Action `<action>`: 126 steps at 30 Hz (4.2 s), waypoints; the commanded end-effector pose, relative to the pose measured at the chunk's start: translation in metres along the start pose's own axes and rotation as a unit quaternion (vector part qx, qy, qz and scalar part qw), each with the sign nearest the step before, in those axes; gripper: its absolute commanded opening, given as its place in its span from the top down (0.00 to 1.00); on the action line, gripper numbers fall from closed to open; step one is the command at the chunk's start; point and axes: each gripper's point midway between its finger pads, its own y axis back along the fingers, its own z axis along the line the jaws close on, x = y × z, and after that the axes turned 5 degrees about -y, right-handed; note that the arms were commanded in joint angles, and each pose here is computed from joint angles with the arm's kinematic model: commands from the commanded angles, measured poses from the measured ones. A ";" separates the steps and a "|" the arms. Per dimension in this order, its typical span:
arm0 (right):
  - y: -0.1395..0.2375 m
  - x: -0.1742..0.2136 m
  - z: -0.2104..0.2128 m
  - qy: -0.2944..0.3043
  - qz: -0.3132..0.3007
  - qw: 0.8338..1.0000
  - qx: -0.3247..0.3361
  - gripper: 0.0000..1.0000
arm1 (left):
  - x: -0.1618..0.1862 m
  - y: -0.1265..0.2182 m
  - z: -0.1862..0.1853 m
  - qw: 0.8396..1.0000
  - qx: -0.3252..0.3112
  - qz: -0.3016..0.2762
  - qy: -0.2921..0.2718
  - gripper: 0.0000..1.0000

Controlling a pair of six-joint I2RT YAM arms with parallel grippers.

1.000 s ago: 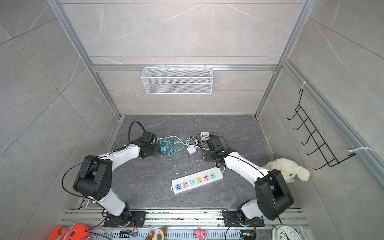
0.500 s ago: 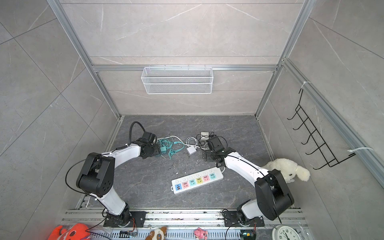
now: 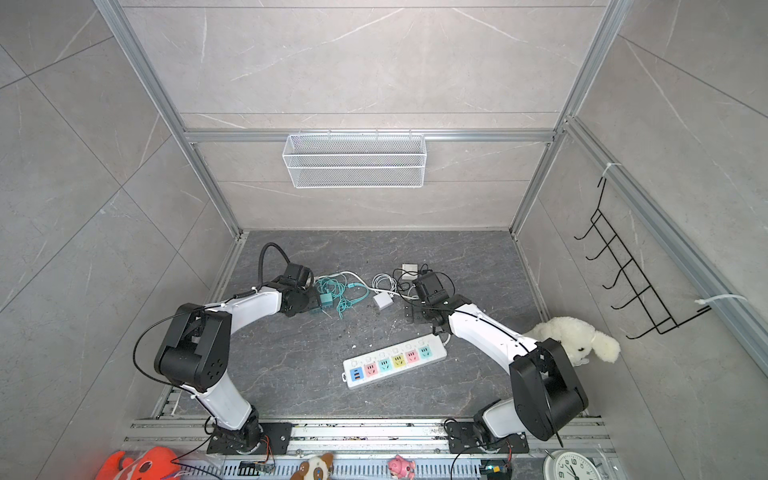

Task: Insert the plug
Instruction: 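Lower the left gripper and close it on a teal charger, then lift the teal charger with the left gripper and raise it above the table, then carry the teal charger toward the right gripper while the right gripper reaches toward it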

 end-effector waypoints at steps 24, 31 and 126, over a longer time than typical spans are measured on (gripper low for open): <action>0.004 -0.003 0.002 0.007 -0.005 1.000 -0.002 0.01 | 0.027 -0.011 0.004 0.999 0.006 0.041 -0.016 0.41; 0.004 -0.004 0.003 0.008 -0.005 1.000 -0.003 0.01 | 0.027 -0.009 -0.004 0.998 0.020 0.045 -0.036 0.54; 0.150 -0.077 0.105 0.055 -0.055 0.951 -0.299 0.28 | -0.018 0.236 -0.204 0.772 0.289 -0.422 -0.376 0.69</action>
